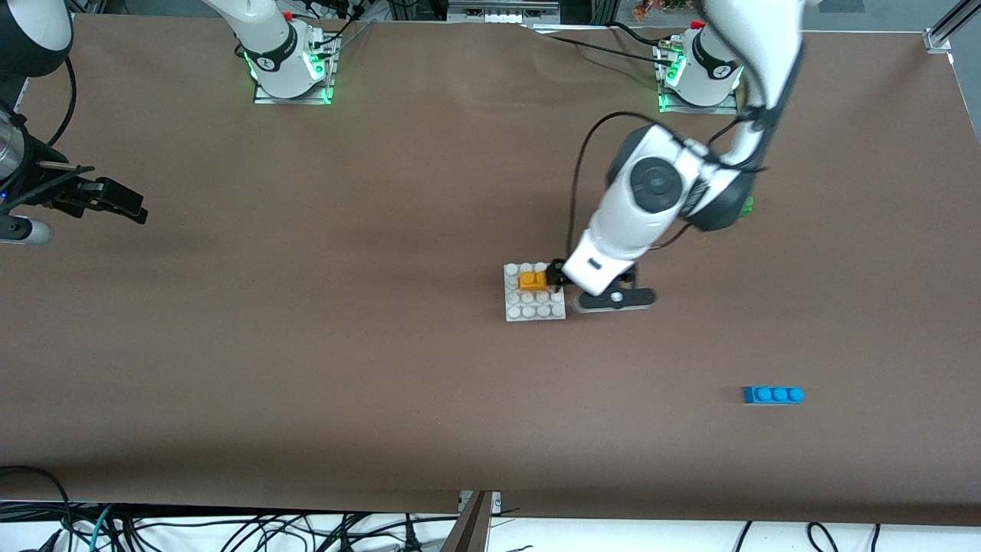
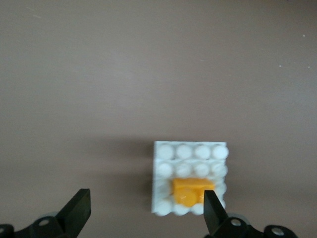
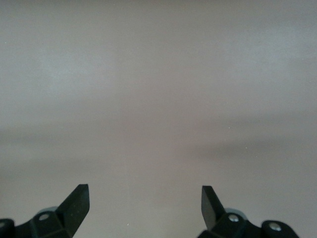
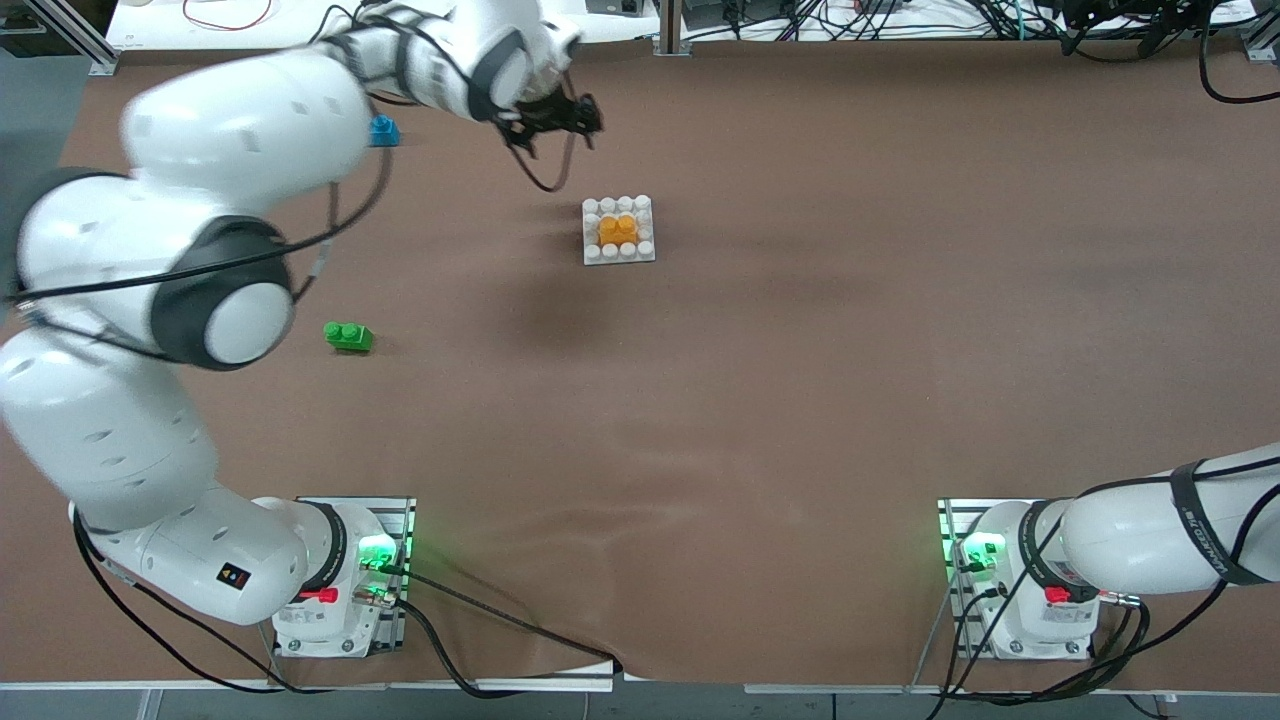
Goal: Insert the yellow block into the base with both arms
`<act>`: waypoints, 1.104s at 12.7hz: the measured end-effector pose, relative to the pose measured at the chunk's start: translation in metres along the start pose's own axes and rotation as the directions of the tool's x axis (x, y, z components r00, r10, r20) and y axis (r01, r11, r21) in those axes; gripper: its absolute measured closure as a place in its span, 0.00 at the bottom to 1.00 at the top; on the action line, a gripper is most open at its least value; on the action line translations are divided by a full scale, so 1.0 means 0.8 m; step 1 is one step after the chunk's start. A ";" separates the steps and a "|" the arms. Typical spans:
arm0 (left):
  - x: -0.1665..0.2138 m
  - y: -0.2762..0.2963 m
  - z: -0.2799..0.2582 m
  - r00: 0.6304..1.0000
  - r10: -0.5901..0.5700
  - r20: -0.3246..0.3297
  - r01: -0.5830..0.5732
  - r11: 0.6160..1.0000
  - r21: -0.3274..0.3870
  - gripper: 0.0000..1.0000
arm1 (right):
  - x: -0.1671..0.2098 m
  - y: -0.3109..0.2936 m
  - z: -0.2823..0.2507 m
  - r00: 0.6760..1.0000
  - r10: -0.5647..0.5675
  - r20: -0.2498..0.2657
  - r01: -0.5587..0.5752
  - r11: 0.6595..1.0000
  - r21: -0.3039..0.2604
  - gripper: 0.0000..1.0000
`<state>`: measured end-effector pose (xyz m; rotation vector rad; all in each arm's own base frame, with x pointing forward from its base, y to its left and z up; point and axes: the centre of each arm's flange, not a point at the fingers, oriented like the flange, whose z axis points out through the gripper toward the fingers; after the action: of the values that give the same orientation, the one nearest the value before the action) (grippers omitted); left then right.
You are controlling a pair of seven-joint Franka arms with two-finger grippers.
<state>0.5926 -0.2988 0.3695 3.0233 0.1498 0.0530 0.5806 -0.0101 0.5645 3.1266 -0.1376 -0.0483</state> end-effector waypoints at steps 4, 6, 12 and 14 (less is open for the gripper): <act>-0.028 -0.126 -0.158 0.990 0.102 0.100 -0.107 0.993 0.048 0.00 | 0.000 0.000 0.000 1.000 0.000 0.001 0.000 1.000 0.000 0.00; -0.035 -0.183 -0.213 0.982 0.159 0.104 -0.165 0.985 0.048 0.00 | 0.000 0.000 0.000 1.000 0.000 0.001 0.000 1.000 0.000 0.00; -0.049 -0.310 -0.313 0.974 0.172 0.147 -0.183 0.981 0.065 0.00 | 0.000 0.000 0.000 1.000 -0.001 0.001 0.001 1.000 0.000 0.00; -0.050 -0.304 -0.325 0.974 0.180 0.140 -0.191 0.979 0.072 0.00 | 0.000 0.000 0.000 1.000 0.000 0.001 0.000 1.000 0.000 0.00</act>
<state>0.5192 -0.0329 0.5983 3.1033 -0.1466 -0.1422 0.5806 -0.0098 0.5643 3.1266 -0.1369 -0.0494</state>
